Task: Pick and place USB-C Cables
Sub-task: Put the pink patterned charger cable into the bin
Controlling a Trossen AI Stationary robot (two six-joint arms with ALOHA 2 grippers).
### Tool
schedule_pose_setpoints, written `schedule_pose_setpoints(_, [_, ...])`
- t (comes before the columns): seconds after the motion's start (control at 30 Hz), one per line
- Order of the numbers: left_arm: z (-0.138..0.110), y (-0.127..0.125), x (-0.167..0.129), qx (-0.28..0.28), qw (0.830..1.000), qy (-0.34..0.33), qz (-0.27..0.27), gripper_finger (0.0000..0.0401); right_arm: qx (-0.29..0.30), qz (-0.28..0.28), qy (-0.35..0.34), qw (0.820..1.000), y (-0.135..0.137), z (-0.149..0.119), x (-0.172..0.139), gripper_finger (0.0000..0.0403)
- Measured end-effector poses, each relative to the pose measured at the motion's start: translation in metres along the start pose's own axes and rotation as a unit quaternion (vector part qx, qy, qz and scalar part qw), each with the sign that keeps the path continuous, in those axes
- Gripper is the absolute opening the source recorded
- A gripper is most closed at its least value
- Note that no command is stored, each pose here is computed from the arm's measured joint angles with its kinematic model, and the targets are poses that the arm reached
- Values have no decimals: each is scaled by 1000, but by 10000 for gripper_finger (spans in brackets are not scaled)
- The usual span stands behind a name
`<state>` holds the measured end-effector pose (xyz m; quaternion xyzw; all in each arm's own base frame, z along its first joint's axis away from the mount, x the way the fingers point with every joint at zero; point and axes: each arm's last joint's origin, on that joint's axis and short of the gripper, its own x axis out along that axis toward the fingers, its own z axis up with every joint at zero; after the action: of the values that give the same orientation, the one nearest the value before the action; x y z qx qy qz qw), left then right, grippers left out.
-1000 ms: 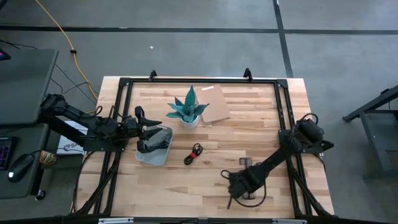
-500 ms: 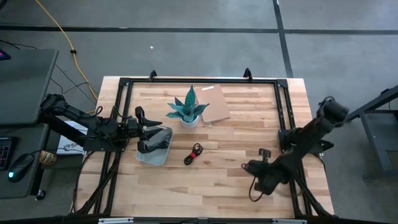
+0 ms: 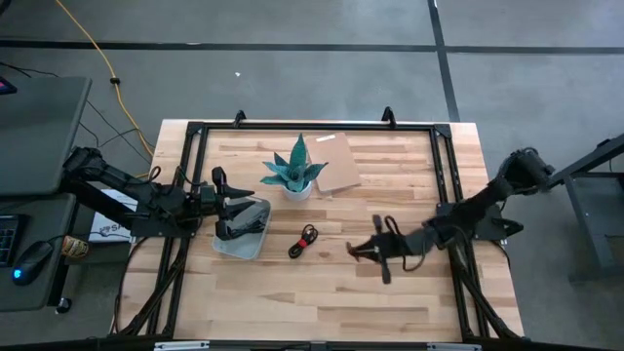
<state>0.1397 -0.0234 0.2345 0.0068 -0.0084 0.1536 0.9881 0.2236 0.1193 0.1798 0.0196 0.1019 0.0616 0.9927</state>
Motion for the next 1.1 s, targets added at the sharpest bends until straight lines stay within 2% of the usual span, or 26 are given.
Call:
schedule_pose_setpoints(0.1, [0,0,0,-17,1000,0,0,99,-36,18,-47,998,-13,16,19,1])
schedule_pose_setpoints(0.27, [0,0,0,-23,1000,0,0,99,-81,28,-60,995,-33,43,49,1])
schedule_pose_setpoints(0.37, [0,0,0,-23,1000,0,0,99,-87,20,-57,994,-47,61,60,1])
schedule_pose_setpoints(0.53, [1,0,0,-26,1000,-5,0,99,-87,20,-88,992,-57,86,67,1])
schedule_pose_setpoints(0.77, [3,0,0,-32,999,-14,0,99,-95,20,-115,989,-54,90,65,1])
schedule_pose_setpoints(1.1, [2,0,0,-30,999,-11,0,99,-93,20,-117,989,-54,90,65,1])
